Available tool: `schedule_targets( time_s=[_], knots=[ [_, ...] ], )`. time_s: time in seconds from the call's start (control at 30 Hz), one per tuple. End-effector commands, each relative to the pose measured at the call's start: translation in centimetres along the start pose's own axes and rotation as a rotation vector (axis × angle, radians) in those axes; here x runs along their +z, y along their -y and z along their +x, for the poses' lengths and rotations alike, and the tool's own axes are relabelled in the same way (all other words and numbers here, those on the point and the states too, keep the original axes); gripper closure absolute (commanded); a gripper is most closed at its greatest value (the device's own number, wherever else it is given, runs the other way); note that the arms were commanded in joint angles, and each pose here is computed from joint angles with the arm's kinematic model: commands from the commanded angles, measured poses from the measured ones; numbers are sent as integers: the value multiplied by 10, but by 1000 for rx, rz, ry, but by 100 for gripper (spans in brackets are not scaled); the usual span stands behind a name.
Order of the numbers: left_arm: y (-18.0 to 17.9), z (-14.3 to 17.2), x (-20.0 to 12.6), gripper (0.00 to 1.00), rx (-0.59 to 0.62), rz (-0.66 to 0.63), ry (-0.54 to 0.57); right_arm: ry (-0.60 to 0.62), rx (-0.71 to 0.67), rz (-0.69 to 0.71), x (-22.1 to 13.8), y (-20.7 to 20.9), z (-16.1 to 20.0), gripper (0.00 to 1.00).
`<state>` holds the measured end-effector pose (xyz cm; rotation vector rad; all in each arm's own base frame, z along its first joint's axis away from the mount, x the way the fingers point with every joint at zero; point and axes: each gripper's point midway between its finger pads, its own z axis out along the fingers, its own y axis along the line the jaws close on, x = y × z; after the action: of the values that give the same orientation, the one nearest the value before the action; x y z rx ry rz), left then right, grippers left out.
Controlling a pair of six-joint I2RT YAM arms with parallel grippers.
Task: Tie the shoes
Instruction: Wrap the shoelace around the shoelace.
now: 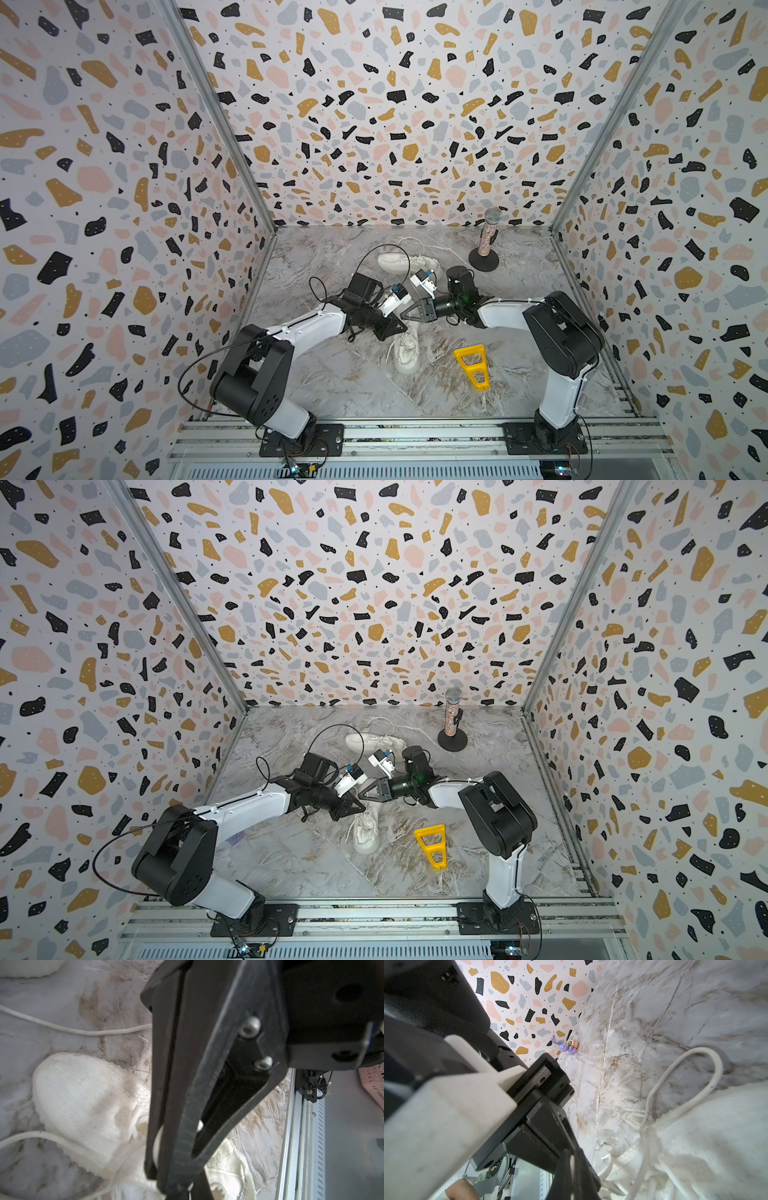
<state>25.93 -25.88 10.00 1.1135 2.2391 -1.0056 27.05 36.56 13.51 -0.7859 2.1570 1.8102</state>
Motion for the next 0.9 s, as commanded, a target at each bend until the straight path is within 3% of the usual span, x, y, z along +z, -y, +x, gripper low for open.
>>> schedule_targets(
  time_s=[0.0, 0.17, 0.3, 0.4, 0.6, 0.87],
  knots=[
    [1, -12, -12, 78, 19, -28, 19, 4, -53, -6, -3, -13, -9, 100],
    [-4, -13, -31, 58, -35, -39, 9, 9, -55, 3, -4, -12, -11, 100],
    [-22, -8, -51, 49, -116, -59, 46, 11, -56, 7, -5, -11, -11, 100],
    [-47, -4, -63, 46, -182, -151, 48, 12, -57, 9, -4, -11, -12, 100],
    [-101, 11, -70, 43, -238, -402, -118, 10, -54, 12, -3, -9, -13, 100],
    [-135, 12, -49, 38, -229, -490, -311, 5, -52, 19, -3, -7, -13, 100]
  ],
)
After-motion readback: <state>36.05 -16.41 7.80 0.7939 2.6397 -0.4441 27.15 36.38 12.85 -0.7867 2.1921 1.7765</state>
